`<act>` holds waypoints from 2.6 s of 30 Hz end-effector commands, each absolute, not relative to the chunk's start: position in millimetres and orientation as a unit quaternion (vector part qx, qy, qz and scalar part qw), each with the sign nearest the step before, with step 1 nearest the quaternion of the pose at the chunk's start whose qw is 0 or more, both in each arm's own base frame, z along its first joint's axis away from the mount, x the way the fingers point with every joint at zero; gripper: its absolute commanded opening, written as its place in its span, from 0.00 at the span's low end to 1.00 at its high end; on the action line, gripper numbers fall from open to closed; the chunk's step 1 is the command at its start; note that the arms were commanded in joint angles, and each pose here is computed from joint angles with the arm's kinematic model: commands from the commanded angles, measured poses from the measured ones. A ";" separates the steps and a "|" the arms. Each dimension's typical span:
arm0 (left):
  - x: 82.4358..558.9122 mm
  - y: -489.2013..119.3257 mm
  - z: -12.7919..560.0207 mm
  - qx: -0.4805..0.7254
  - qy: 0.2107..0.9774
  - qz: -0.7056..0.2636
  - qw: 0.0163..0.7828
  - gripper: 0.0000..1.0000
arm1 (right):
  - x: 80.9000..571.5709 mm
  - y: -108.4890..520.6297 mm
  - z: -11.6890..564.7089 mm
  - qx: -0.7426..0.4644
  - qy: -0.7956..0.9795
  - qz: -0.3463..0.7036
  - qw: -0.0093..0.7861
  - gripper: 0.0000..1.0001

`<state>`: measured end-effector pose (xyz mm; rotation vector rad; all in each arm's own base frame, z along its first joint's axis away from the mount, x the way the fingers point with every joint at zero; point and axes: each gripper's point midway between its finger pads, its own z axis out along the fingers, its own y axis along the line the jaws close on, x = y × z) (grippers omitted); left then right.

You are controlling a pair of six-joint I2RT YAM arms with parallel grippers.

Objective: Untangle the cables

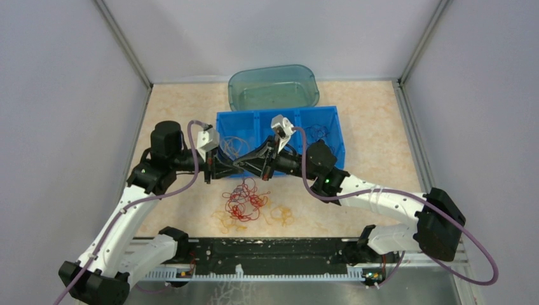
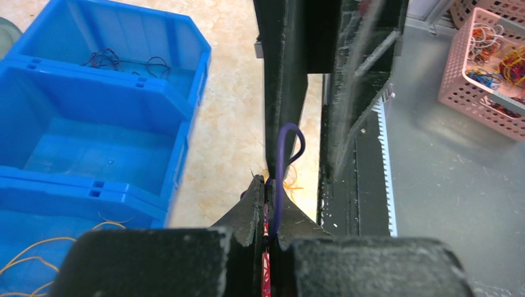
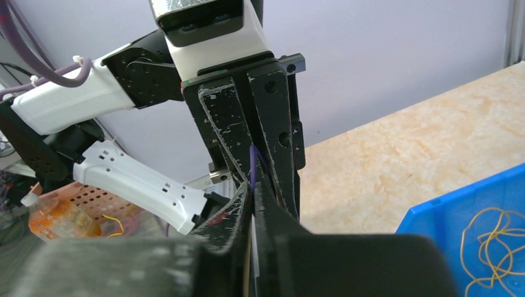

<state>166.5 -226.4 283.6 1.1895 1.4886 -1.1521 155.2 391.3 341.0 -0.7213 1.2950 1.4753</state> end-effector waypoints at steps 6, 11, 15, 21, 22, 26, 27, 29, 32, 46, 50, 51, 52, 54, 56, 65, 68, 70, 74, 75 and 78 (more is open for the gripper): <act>186.9 -226.5 318.8 0.476 0.592 -0.425 0.493 0.00 | 167.7 348.6 362.6 -0.237 0.525 0.562 0.594 0.68; 185.8 -228.1 335.4 0.462 0.593 -0.437 0.493 0.00 | 160.8 347.0 331.2 -0.263 0.542 0.552 0.577 0.70; 182.8 -229.5 343.4 0.447 0.598 -0.455 0.485 0.00 | 163.6 358.3 336.6 -0.276 0.525 0.554 0.584 0.70; 179.2 -230.2 355.4 0.438 0.598 -0.467 0.483 0.00 | 181.0 383.9 340.5 -0.289 0.525 0.540 0.591 0.58; 179.0 -230.5 356.0 0.437 0.598 -0.468 0.481 0.00 | 183.7 387.8 340.0 -0.290 0.525 0.538 0.592 0.55; 178.2 -230.5 355.4 0.436 0.600 -0.470 0.478 0.00 | 189.5 399.1 337.9 -0.286 0.522 0.538 0.596 0.49; 178.1 -230.2 355.4 0.435 0.601 -0.470 0.478 0.00 | 191.0 401.2 336.1 -0.284 0.523 0.538 0.597 0.48; 177.4 -230.4 357.0 0.436 0.599 -0.471 0.479 0.00 | 193.7 405.8 331.2 -0.282 0.527 0.536 0.597 0.46; 176.4 -231.0 361.9 0.435 0.597 -0.476 0.477 0.00 | 196.6 414.1 316.9 -0.283 0.539 0.527 0.593 0.43; 160.1 -228.6 421.0 0.444 0.553 -0.484 0.513 0.00 | 179.5 418.4 196.3 -0.290 0.626 0.500 0.524 0.41; 159.4 -227.5 441.2 0.449 0.538 -0.475 0.533 0.00 | 179.5 413.1 178.4 -0.284 0.642 0.491 0.516 0.41; 158.5 -227.0 447.3 0.451 0.533 -0.473 0.538 0.00 | 179.3 411.9 174.7 -0.282 0.645 0.490 0.514 0.40; 157.4 -226.5 452.6 0.453 0.527 -0.470 0.544 0.00 | 178.8 410.1 169.6 -0.280 0.649 0.488 0.511 0.39; 154.8 -224.8 465.1 0.458 0.516 -0.463 0.557 0.00 | 176.5 407.1 161.1 -0.277 0.655 0.489 0.505 0.39; 153.5 -223.3 477.3 0.463 0.505 -0.453 0.571 0.01 | 174.2 405.2 151.8 -0.273 0.662 0.489 0.497 0.39; 149.5 -218.5 487.1 0.470 0.496 -0.433 0.588 0.01 | 168.4 385.4 166.4 -0.270 0.658 0.478 0.516 0.63; 150.6 -216.8 470.8 0.473 0.504 -0.424 0.585 0.01 | 164.7 372.6 210.5 -0.285 0.632 0.472 0.544 0.72; 153.2 -216.3 460.8 0.474 0.510 -0.418 0.584 0.01 | 158.5 367.3 230.4 -0.309 0.620 0.468 0.549 0.75; 157.7 -216.3 445.7 0.479 0.518 -0.409 0.579 0.01 | 143.7 361.0 258.4 -0.347 0.600 0.473 0.544 0.77; 158.3 -216.5 444.8 0.479 0.518 -0.409 0.578 0.01 | 139.8 361.2 264.9 -0.355 0.591 0.478 0.544 0.77; 159.9 -217.4 446.1 0.480 0.518 -0.410 0.577 0.01 | 131.9 367.6 288.7 -0.372 0.555 0.499 0.552 0.77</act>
